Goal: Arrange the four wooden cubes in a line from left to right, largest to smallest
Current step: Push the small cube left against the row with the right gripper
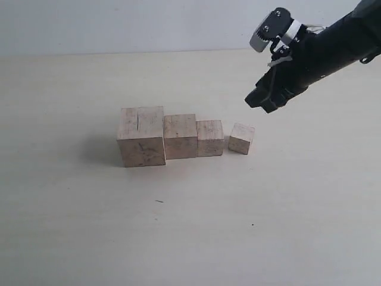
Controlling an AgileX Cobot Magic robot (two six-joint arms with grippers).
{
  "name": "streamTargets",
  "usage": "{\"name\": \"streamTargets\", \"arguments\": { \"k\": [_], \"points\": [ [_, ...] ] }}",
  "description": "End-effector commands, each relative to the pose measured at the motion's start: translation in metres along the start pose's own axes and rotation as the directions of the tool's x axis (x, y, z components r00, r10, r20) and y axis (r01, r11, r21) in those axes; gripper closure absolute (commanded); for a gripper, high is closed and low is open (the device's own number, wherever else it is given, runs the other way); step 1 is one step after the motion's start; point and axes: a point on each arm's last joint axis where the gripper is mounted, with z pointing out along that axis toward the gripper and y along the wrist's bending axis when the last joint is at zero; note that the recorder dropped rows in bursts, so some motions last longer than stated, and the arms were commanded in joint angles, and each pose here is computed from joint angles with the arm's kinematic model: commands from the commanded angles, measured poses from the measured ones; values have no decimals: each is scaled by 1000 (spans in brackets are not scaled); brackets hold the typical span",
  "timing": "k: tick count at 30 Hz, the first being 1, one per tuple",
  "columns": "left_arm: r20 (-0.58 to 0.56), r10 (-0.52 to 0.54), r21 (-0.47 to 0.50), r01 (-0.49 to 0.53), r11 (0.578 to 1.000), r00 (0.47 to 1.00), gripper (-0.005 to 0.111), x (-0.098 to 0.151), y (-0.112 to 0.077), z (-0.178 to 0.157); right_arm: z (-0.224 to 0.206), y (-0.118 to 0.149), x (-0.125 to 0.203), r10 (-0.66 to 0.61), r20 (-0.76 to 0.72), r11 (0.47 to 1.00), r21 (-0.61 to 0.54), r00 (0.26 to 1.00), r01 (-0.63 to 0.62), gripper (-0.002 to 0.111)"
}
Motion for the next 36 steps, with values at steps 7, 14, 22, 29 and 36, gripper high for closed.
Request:
{"name": "streamTargets", "arguments": {
  "k": [7, 14, 22, 29, 36],
  "points": [
    [11, -3, 8, 3, 1000, 1000, 107, -1, 0, 0, 15, 0, 21, 599, -171, 800, 146, 782, -581, 108],
    [11, -3, 8, 3, 1000, 1000, 107, -1, 0, 0, 40, 12, 25, 657, -220, 754, 223, 722, -618, 108],
    [11, -3, 8, 3, 1000, 1000, 107, -1, 0, 0, 42, 9, 30, 725, -207, 686, 301, 657, -662, 108],
    [11, -3, 8, 3, 1000, 1000, 107, -1, 0, 0, 58, 12, 35, 717, -227, 696, 287, 659, -658, 108],
    [11, -3, 8, 3, 1000, 1000, 107, -1, 0, 0, 61, 9, 31, 689, -188, 722, 260, 700, -641, 108]
  ]
}}
